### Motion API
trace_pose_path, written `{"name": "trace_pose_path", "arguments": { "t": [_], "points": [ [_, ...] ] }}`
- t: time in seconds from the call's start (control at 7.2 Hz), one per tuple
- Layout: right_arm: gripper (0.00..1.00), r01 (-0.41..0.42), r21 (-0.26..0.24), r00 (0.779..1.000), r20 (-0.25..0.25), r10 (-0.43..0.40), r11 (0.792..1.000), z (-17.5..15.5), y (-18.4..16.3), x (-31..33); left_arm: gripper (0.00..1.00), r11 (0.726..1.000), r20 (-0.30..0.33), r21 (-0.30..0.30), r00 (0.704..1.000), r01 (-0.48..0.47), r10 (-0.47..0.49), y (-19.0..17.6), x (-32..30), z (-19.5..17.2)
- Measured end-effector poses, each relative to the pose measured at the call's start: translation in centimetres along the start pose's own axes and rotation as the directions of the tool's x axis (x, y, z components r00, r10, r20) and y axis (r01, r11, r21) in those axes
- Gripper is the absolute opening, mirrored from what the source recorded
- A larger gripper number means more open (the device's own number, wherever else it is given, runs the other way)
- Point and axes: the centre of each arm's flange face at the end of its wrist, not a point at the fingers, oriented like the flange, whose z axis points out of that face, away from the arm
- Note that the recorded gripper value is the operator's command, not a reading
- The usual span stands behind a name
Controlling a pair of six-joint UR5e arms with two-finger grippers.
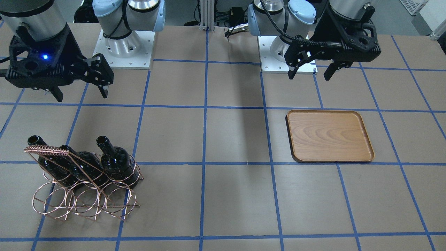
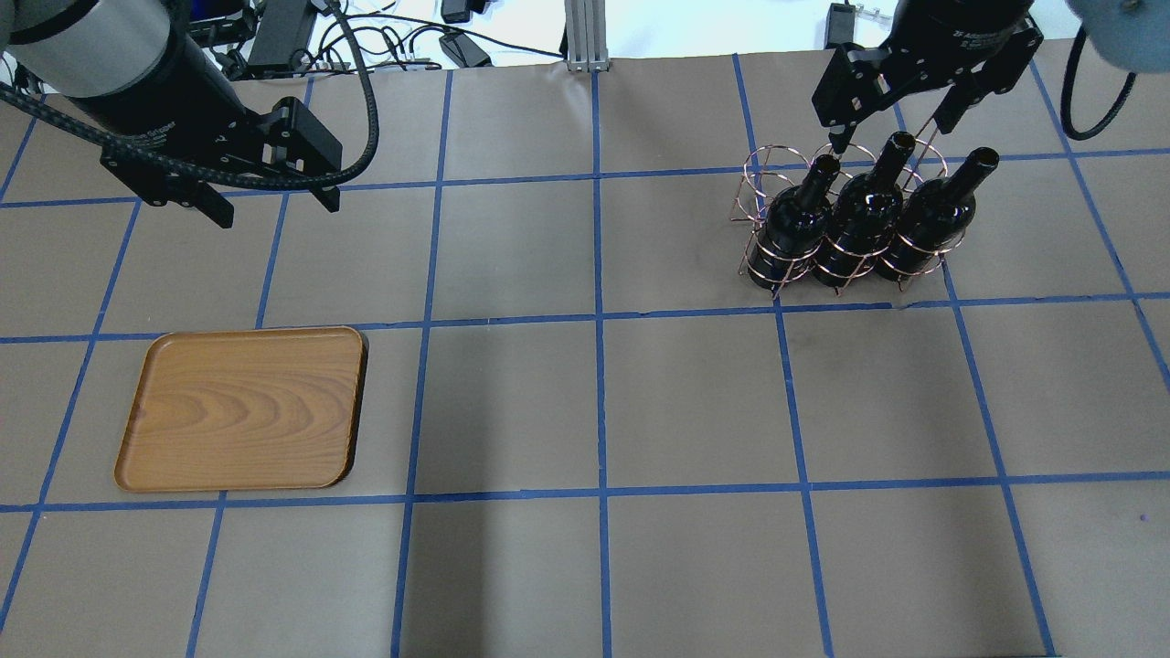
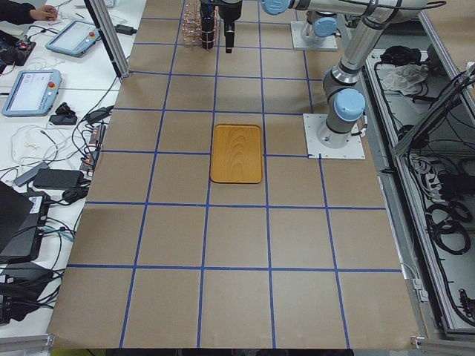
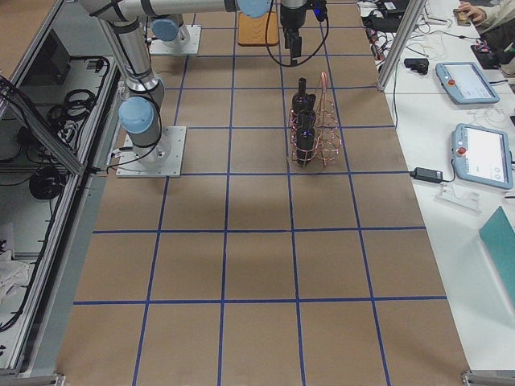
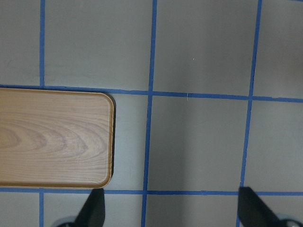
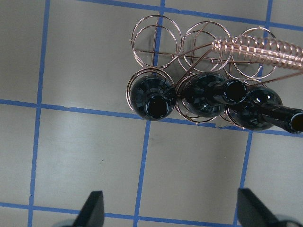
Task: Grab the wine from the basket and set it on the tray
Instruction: 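Lower the open right gripper over the wine rack toward the bottles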
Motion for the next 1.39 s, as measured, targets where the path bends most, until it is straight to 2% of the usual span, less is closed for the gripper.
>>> {"name": "trace_pose_path", "arguments": {
  "t": [0.42,0.69,1.39],
  "points": [
    [0.99,-0.004,0.033,1.0,0.015,0.003,0.999,2.5,-2.4,3.8,1.0,1.0,0.0,0.0,1.0,0.0,0.0,0.0,0.0,0.0],
    [0.99,-0.014,0.056,1.0,0.002,0.014,0.998,6.3,-3.7,4.8,1.0,1.0,0.0,0.0,1.0,0.0,0.0,0.0,0.0,0.0],
    [0.92,-0.039,0.057,0.999,0.0,0.039,0.998,10.1,-4.8,6.6,1.0,1.0,0.0,0.001,1.0,0.0,0.0,0.0,0.0,0.0]
  ]
}}
